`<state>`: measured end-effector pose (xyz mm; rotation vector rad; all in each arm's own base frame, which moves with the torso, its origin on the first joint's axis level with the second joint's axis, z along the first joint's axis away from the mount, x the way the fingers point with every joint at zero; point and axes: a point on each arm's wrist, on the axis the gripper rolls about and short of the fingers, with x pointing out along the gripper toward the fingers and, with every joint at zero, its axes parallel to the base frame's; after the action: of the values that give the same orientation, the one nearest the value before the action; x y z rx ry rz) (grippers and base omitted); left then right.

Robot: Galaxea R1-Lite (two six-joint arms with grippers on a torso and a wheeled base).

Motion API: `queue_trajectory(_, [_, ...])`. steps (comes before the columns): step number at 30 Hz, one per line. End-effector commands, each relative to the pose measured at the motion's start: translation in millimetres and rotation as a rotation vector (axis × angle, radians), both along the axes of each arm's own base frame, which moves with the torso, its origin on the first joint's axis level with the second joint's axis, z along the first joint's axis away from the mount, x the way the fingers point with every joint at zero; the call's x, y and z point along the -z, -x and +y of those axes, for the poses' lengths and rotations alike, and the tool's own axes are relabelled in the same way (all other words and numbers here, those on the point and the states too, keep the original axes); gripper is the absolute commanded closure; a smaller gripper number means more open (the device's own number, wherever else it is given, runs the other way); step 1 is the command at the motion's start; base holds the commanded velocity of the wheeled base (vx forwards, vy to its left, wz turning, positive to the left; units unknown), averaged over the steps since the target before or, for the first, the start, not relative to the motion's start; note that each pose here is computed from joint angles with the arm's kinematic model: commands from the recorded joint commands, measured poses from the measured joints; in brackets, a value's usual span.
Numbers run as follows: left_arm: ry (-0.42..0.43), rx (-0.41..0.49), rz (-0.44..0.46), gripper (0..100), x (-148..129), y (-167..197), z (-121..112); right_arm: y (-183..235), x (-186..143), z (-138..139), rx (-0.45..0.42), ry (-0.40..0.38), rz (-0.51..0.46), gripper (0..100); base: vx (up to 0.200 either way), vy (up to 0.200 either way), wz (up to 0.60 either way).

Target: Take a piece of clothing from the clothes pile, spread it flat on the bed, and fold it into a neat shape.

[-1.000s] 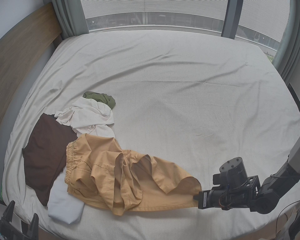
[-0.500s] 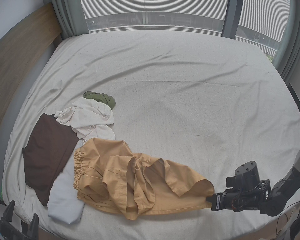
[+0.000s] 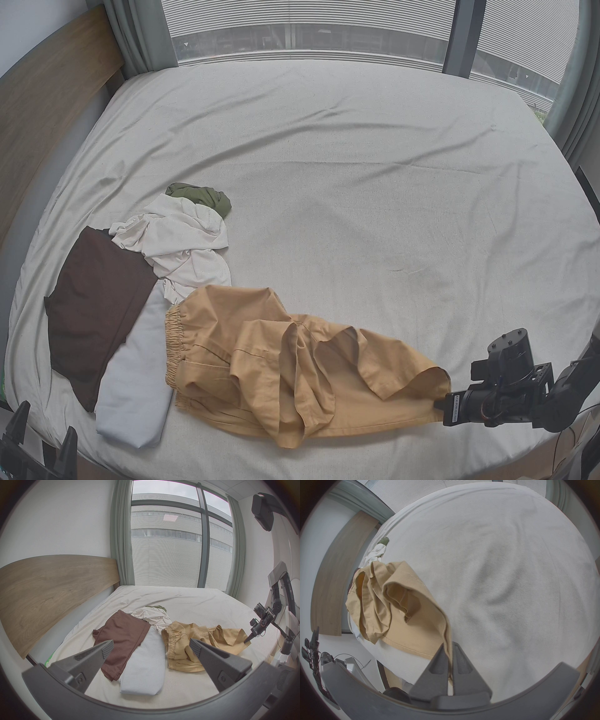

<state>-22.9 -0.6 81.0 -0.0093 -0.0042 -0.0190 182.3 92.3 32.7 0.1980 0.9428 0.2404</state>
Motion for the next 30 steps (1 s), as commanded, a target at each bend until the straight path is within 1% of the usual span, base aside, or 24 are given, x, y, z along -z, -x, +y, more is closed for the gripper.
queue_trajectory(1, [0.000, -0.001, 0.001, 0, 5.2, -0.1, 0.0, 3.8, 1.8, -11.1, 0.030, 0.015, 0.014, 100, 0.000, 0.000, 0.00])
queue_trajectory(14, [0.000, -0.001, 0.001, 0, 5.2, -0.1, 0.0, 5.2, 3.0, -33.0, 0.057, 0.027, 0.027, 100, 0.000, 0.000, 0.00])
queue_trajectory(22, [0.000, -0.001, 0.001, 0, 5.2, -0.1, 0.0, 6.5, 5.5, -43.6, 0.075, 0.055, 0.037, 100, 0.000, 0.000, 0.00])
queue_trajectory(30, [0.000, -0.001, 0.001, 0, 5.2, -0.1, 0.0, 6.3, 6.2, -45.6, 0.080, 0.058, 0.040, 100, 0.000, 0.000, 0.00])
